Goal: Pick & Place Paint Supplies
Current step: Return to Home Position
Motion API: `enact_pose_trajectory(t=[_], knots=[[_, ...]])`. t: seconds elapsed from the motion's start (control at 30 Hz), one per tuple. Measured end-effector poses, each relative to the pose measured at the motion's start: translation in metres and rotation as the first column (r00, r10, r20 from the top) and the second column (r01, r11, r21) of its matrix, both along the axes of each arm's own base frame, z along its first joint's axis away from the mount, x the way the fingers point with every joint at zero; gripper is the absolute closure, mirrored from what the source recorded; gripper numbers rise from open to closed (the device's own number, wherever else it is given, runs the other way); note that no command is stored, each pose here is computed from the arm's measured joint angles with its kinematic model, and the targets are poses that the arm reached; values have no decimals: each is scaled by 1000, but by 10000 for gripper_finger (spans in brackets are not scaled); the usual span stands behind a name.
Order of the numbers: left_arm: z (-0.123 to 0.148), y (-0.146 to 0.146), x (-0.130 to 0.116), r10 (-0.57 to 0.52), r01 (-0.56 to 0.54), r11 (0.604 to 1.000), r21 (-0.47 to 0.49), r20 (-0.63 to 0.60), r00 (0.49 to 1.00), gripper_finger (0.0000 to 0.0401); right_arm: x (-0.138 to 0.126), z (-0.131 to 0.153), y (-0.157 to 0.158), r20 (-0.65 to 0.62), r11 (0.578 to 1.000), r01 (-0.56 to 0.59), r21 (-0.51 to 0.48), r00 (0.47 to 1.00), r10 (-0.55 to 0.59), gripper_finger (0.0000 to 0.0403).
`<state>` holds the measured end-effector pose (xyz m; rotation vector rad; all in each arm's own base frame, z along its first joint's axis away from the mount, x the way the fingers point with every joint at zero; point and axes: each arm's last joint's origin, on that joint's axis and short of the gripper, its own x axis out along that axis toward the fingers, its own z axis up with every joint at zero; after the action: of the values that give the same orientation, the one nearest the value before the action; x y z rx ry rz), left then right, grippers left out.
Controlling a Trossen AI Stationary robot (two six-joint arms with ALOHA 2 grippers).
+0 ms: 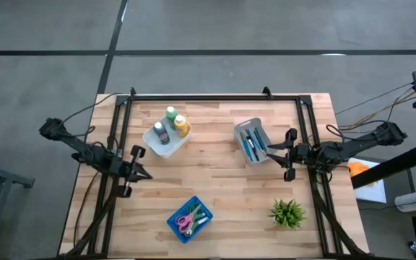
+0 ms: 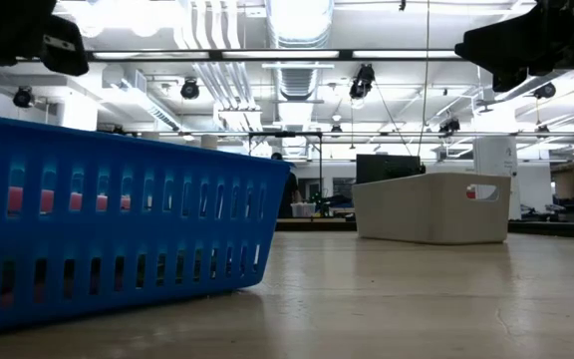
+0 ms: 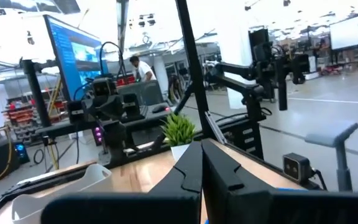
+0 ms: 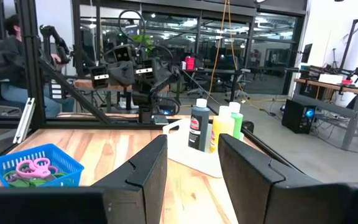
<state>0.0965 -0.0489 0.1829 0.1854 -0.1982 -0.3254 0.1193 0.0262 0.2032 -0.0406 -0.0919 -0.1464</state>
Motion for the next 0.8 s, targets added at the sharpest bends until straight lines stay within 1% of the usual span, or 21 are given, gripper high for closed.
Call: enact_pose_trajectory(t=[0.1,0.27,0.4,0.63,0.8], knots=[[-2,3,-6,-3,3,1000,3,-5,1000,401,0,0,0,0,1000,-1,1,1000,1,260],[-6,6,-11,-1,2,999,47,-36,999,401,0,0,0,1,1000,0,0,1000,0,260],[0,6,-12,0,1,999,37,-20,1000,401,0,0,0,-3,1000,-2,-1,1000,2,260],[-6,6,-11,-3,6,999,37,-81,997,401,0,-1,0,-10,1000,5,0,1000,-5,260],[-11,6,-11,-1,8,998,57,-127,992,401,0,-2,0,-23,1000,5,-5,1000,-5,260]])
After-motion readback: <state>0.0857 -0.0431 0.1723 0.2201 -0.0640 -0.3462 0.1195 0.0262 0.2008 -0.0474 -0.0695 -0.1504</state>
